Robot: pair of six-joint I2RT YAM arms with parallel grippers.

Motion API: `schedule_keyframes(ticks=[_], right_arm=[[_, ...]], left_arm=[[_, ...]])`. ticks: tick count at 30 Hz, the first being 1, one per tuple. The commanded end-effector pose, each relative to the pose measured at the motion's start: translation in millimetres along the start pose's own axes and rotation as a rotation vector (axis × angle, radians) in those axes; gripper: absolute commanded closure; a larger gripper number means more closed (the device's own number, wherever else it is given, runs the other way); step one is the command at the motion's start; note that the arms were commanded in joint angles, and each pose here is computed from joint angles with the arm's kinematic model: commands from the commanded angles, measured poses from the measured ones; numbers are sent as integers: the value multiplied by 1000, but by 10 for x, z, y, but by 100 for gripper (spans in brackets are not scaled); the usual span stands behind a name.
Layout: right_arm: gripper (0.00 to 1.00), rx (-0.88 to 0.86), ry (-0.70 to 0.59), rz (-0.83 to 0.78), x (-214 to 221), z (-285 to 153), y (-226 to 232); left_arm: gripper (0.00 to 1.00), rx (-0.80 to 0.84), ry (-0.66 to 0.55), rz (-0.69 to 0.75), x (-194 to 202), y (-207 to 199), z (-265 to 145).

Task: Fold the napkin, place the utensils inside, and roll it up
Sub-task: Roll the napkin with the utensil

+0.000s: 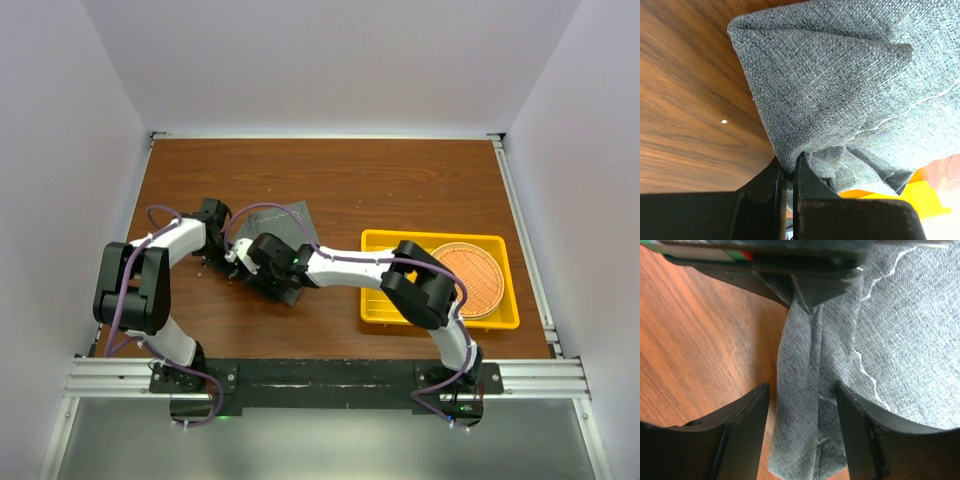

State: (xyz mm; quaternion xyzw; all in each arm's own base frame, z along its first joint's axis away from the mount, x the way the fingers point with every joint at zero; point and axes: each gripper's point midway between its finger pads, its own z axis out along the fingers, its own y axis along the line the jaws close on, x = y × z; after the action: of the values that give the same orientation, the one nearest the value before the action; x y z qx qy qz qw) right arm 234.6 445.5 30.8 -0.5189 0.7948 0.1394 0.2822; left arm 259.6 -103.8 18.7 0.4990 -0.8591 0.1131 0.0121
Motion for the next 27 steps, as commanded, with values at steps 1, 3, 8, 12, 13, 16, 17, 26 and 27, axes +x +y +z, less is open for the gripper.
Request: schedule_keyframes(ticks=[1, 3, 8, 12, 13, 16, 17, 26, 27], right_arm=[[49, 69, -76, -2, -137, 34, -41], [73, 73, -69, 39, -121, 50, -32], [92, -48, -49, 159, -10, 65, 47], [100, -212, -19, 281, 109, 97, 84], [100, -246, -8, 307, 130, 100, 75], [100, -354, 12, 459, 190, 92, -38], [100, -432, 16, 494, 185, 54, 23], [100, -819, 128, 925, 273, 31, -115], [100, -852, 123, 943, 217, 9, -145]], left_arm=[[100, -31, 26, -6, 52, 34, -21], [100, -25, 22, 0, 45, 19, -33], [100, 82, 1, 100, -12, -179, -52], [63, 265, -114, 234, -187, -467, -256], [56, 298, -136, 251, -218, -509, -312], [44, 359, -222, 327, -361, -601, -530], [42, 375, -256, 369, -409, -657, -627], [43, 613, -301, 555, -271, -941, -1048], [45, 655, -299, 573, -234, -1000, -1059]])
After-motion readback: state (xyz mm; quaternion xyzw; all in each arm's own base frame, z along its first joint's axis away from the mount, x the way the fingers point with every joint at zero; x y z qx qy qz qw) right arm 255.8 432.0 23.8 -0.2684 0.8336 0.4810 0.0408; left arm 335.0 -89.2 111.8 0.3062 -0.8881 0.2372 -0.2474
